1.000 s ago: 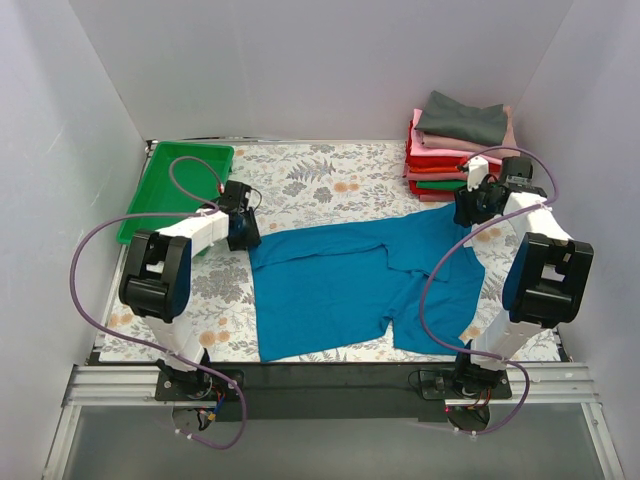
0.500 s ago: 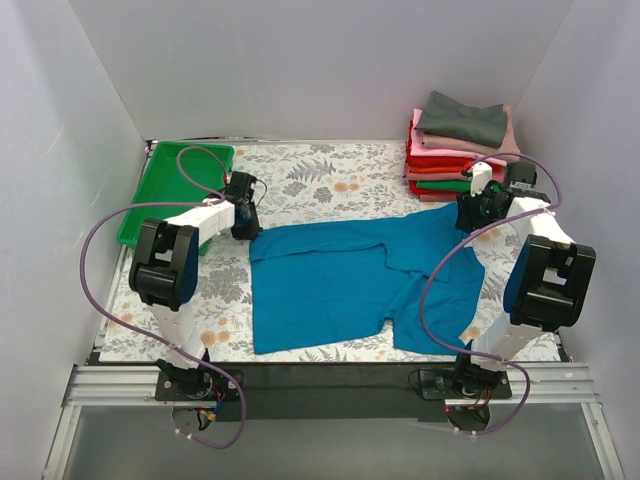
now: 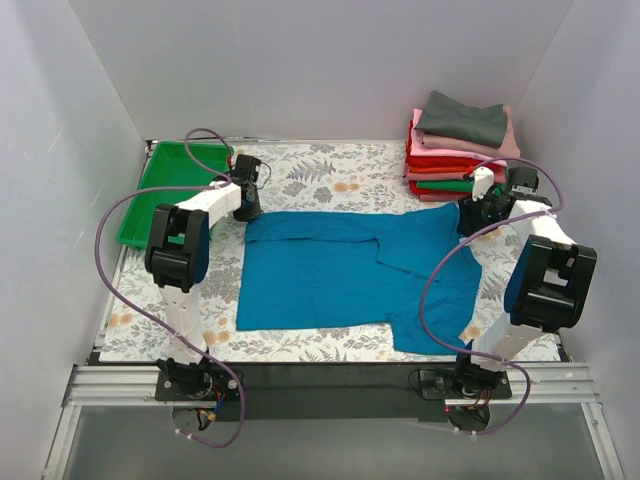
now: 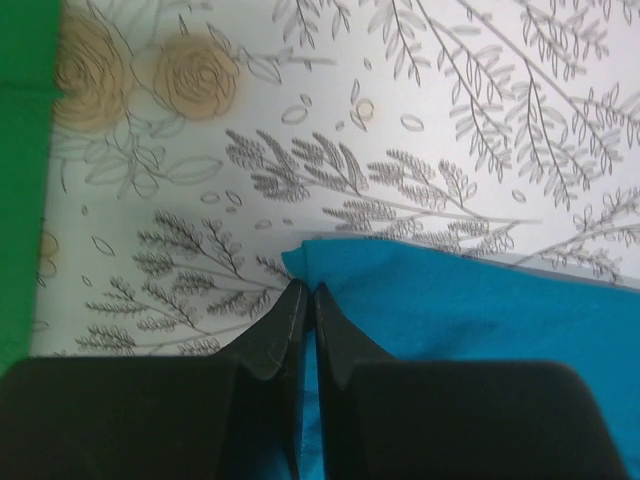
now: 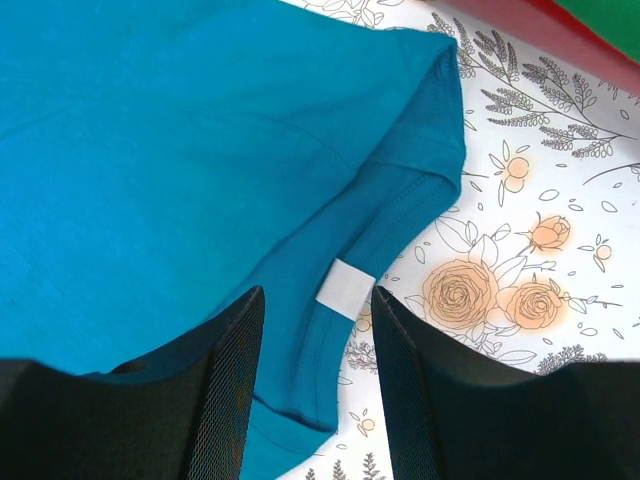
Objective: Fold and stack the t-shirts
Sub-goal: Fold the tshirt
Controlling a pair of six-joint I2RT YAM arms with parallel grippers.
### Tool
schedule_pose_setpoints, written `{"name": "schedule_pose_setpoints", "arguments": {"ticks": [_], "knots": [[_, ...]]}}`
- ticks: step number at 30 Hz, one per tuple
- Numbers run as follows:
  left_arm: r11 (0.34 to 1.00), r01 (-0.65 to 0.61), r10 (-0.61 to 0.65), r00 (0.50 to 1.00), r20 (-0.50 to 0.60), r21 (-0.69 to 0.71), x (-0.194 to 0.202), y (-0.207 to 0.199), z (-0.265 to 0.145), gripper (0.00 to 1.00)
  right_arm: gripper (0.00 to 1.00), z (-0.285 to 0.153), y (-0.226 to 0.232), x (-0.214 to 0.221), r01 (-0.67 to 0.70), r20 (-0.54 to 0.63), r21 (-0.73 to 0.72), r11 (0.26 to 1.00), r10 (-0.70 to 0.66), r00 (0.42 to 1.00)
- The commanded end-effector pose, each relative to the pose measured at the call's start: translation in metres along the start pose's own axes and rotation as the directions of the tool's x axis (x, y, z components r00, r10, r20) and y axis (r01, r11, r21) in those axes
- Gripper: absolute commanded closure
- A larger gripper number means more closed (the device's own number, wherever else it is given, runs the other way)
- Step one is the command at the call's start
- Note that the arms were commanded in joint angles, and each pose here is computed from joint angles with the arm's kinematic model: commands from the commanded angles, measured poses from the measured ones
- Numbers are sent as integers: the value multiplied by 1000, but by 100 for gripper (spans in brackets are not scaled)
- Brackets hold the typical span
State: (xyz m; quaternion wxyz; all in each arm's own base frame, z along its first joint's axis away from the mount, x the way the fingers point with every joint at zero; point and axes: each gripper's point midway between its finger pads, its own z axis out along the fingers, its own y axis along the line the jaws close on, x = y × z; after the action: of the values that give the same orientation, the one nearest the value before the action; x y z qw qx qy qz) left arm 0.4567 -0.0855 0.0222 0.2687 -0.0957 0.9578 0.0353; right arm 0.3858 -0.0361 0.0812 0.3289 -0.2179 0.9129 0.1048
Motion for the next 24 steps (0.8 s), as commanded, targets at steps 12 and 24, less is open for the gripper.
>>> {"name": "schedule_pose_setpoints", "arguments": {"ticks": [12, 24], "knots": [[1000, -14, 16, 998, 53, -22, -54, -3, 14, 100, 45, -30, 26, 30, 97, -55, -65, 993, -101, 993], [895, -155, -29, 915, 403, 417, -101, -37, -212, 51, 43, -79, 127, 57, 299, 50, -388, 872, -304, 951]]}}
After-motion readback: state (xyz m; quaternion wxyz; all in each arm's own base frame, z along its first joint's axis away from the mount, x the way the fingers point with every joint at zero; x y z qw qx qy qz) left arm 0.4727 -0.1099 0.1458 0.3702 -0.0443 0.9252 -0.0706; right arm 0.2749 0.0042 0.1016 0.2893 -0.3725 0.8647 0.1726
